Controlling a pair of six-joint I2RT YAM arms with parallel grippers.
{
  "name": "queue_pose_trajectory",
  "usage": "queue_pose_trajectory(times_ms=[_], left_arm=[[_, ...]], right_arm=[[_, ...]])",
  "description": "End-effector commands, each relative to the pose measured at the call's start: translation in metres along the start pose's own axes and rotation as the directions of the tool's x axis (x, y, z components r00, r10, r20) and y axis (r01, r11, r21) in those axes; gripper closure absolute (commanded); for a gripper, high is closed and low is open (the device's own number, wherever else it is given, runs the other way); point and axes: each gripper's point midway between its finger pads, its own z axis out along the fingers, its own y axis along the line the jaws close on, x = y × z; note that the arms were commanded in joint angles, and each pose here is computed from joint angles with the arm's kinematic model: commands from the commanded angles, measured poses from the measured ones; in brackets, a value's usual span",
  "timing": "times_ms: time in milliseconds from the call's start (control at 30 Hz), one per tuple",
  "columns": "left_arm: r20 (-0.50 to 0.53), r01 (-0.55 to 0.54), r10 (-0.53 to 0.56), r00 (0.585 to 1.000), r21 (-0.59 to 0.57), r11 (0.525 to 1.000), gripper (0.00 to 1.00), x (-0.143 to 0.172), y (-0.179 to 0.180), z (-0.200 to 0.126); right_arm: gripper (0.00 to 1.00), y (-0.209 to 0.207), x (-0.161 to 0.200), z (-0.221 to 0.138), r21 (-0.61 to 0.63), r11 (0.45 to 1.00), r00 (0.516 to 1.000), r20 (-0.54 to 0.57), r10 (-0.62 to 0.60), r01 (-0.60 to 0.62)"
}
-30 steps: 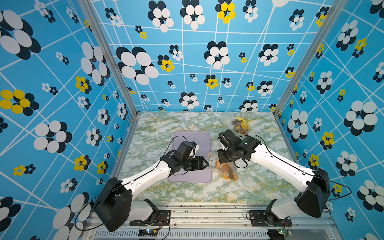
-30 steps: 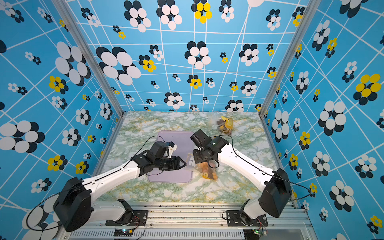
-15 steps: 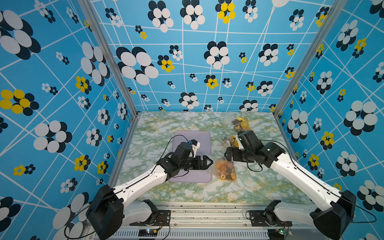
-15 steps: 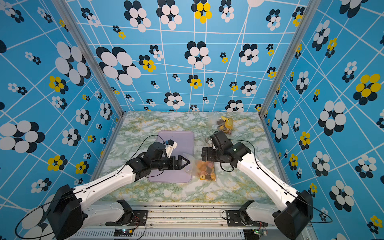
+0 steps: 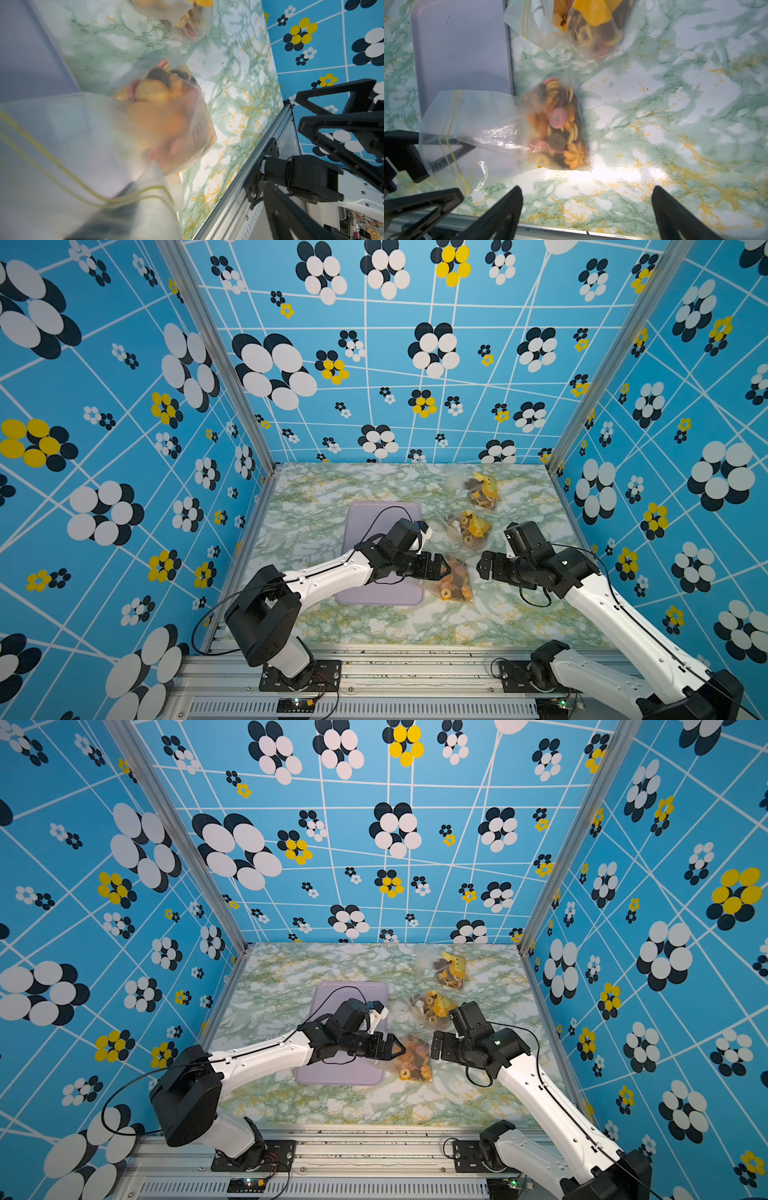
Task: Pour cookies out of the ziploc bag
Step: Pick up the ziploc bag from the center of the board.
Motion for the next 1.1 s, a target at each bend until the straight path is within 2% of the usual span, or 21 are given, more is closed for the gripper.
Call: queue_pose_trajectory(times_ms=[0,233,400,500,533,900,1067], left_arm=[[-0.074,-0.026,0.024,0.997,-0.023,0.999,0.11,0.011,0.001,0.010],[-0.195,-0.049,0.042,0.980,-0.032,0.998,0.29,0.032,0.005,0.027],[-0.227,-0.060,0.060,0.972,0.005,0.998,0.52,0.039,-0.001,0.031],[-0.240,-0.070,0.073,0.968,0.020,0.997,0.56,0.042,-0.007,0.035],[-0.245,-0.071,0.075,0.967,0.024,0.997,0.62,0.042,-0.009,0.037],[-0.251,-0.073,0.088,0.964,0.068,0.995,0.97,0.038,-0.038,0.047],[-0.218,-0.069,0.090,0.972,0.103,0.992,1.00,0.023,-0.058,0.040]], right_arm=[[0.01,-0.007,0.006,0.004,0.012,1.000,0.999,-0.017,0.027,-0.027],[0.01,-0.022,0.010,0.020,0.042,0.997,0.997,-0.027,0.071,-0.070],[0.01,-0.026,0.018,0.032,0.048,0.995,0.995,-0.047,0.085,-0.082],[0.01,-0.030,0.021,0.038,0.062,0.994,0.994,-0.066,0.093,-0.089],[0.01,-0.029,0.023,0.040,0.060,0.994,0.993,-0.071,0.094,-0.090],[0.01,-0.033,0.029,0.045,0.058,0.993,0.991,-0.077,0.112,-0.107],[0.01,-0.034,0.030,0.044,0.043,0.992,0.989,-0.076,0.126,-0.123]])
